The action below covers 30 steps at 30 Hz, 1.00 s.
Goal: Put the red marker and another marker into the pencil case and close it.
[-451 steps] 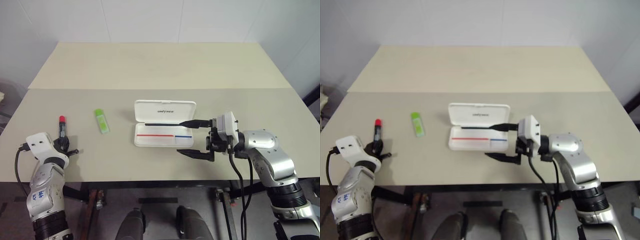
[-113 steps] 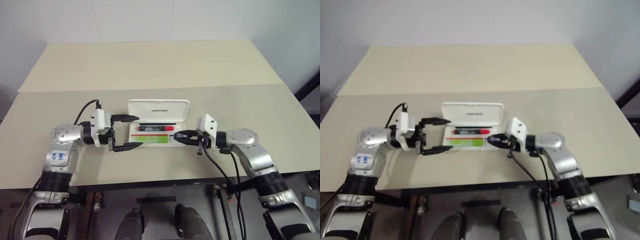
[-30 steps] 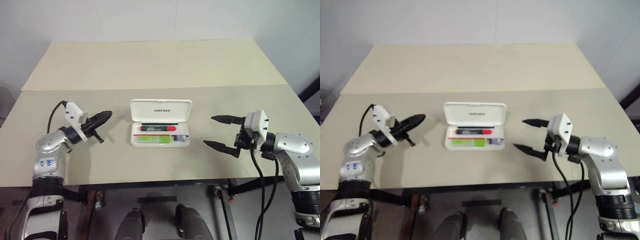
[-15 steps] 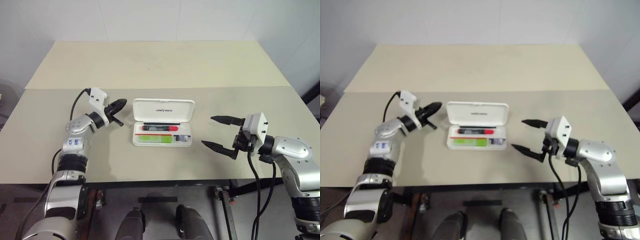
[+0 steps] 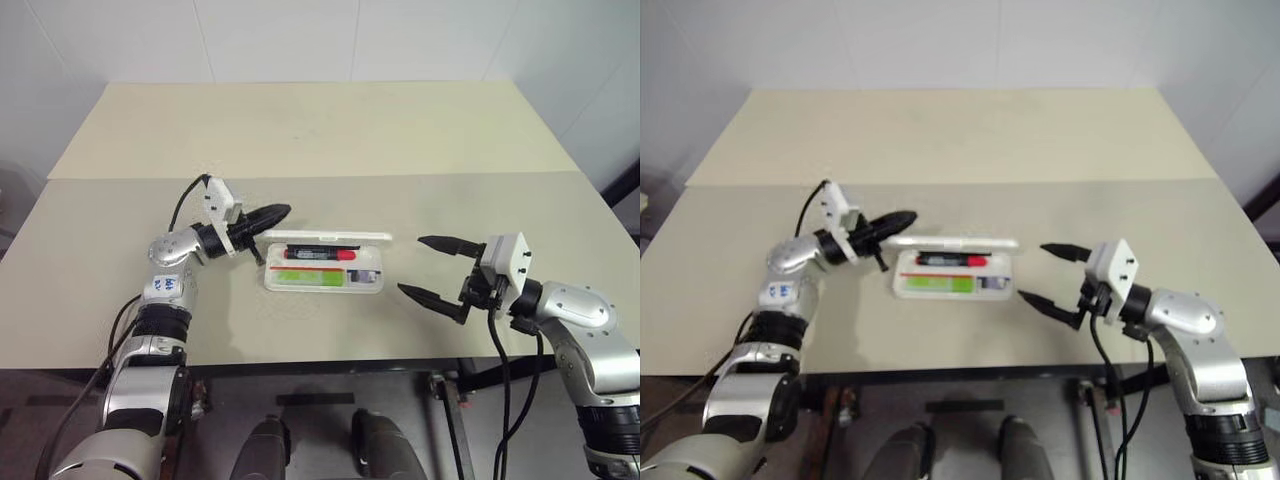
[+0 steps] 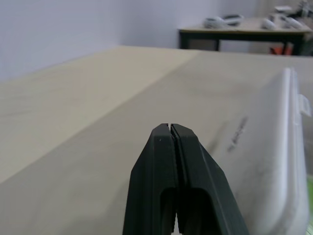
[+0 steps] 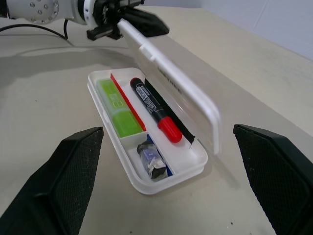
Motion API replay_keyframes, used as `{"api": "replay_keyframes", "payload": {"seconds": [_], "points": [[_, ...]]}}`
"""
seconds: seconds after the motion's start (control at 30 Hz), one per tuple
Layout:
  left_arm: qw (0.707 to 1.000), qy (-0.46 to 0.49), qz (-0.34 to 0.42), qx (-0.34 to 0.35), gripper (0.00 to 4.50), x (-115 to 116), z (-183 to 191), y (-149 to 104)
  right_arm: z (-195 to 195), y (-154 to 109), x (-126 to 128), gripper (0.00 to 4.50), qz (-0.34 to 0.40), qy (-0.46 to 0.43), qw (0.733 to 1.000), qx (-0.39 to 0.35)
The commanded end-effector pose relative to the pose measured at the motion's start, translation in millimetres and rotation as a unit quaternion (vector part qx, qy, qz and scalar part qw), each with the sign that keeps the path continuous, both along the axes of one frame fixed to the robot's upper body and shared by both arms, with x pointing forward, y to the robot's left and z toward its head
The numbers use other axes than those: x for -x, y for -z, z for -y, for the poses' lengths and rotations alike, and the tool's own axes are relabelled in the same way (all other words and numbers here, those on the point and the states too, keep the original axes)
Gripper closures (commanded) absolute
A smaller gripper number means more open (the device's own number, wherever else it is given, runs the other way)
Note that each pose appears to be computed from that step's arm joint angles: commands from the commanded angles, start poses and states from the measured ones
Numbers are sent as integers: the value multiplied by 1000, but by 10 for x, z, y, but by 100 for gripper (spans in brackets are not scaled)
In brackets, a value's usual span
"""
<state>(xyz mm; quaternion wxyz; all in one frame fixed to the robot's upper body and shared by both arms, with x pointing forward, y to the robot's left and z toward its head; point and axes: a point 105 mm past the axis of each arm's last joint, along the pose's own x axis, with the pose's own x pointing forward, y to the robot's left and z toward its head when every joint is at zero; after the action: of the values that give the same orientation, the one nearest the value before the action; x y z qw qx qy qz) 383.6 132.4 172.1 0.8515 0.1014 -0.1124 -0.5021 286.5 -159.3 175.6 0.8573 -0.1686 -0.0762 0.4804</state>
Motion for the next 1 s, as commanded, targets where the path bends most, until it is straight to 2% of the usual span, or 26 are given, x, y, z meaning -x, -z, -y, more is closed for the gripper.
{"api": "replay_keyframes", "payload": {"seconds": [0.03, 0.13, 0.27, 0.57, 0.87, 1.0], "points": [[996, 47, 38, -64, 445, 135, 16, -15, -41, -75, 33, 0, 15, -3, 1000, -9], [993, 63, 40, -92, 445, 173, 9, 46, -45, -76, 32, 0, 16, -1, 1000, -11], [978, 85, 37, -186, 445, 198, 95, 265, -55, -81, 26, 0, 20, 6, 1000, -18], [968, 115, 15, -223, 445, 249, 394, 459, -118, -78, 24, 0, 35, 27, 998, -38], [957, 139, -19, -253, 445, 247, 420, 481, -139, 5, 84, 0, 34, 56, 996, -58], [962, 138, -28, -235, 445, 230, 444, 457, -141, -6, 84, 0, 36, 61, 996, -62]]}}
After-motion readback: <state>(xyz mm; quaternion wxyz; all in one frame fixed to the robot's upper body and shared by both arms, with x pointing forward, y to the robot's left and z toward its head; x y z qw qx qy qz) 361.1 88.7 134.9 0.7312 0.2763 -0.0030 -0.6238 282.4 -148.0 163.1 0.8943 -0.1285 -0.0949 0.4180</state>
